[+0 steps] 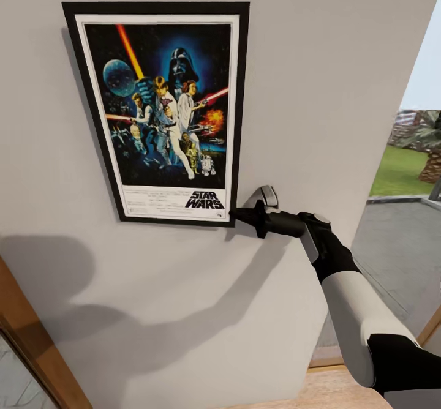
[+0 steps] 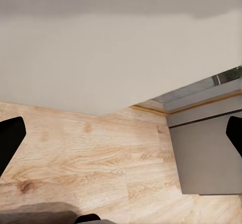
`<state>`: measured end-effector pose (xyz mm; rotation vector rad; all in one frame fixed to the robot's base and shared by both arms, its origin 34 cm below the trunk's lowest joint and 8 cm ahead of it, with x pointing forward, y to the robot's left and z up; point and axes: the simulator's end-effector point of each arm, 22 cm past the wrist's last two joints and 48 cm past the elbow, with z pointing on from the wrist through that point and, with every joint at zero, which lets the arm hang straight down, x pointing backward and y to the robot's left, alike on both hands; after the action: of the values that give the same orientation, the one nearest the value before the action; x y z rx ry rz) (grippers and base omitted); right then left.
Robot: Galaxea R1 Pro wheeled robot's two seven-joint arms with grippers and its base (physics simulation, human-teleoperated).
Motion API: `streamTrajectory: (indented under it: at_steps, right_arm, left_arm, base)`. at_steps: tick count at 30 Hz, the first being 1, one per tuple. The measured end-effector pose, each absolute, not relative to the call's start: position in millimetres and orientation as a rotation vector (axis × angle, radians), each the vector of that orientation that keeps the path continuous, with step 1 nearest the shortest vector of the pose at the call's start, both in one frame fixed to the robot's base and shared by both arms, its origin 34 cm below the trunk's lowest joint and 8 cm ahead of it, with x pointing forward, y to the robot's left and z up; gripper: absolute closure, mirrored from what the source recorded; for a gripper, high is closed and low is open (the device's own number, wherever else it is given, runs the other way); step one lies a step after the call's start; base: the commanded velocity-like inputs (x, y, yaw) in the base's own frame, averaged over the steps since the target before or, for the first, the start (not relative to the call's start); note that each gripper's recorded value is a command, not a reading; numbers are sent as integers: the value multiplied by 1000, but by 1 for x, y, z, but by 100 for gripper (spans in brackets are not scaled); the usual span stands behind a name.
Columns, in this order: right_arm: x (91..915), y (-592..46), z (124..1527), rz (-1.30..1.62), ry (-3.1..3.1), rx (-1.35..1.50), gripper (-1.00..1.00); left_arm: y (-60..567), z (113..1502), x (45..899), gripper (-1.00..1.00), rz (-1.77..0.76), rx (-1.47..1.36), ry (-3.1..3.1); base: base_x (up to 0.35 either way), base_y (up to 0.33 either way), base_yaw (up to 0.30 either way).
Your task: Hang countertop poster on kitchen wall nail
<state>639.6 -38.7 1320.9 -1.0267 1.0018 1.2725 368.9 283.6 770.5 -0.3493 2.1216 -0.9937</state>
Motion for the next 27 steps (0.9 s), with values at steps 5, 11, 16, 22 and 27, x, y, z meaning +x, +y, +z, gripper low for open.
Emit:
streamTrajectory:
  at_steps: [5, 11, 16, 22, 27]
  right_arm:
    - [635, -40, 1325, 1329, 1028, -1010, 100]
    - [635, -40, 1325, 1330, 1028, -1010, 100]
    - [636, -40, 1325, 1329, 1030, -1008, 100]
    - [611, -8, 1355, 1426, 961, -1143, 100]
    - [611, -8, 1352, 1431, 968, -1140, -100]
  left_arm:
    - [284, 771, 369, -100, -993, -348, 2120]
    - [284, 771, 369, -100, -994, -348, 2120]
    - [284, 771, 369, -100, -993, -348, 2120]
    - [283, 770, 369, -100, -994, -350, 2122]
    - [283, 770, 369, -100, -995, -350, 2122]
  base:
    - [0, 0, 0]
    - [0, 0, 0]
    - [-17, 0, 0]
    - [-92, 0, 0]
    - [-15, 0, 0]
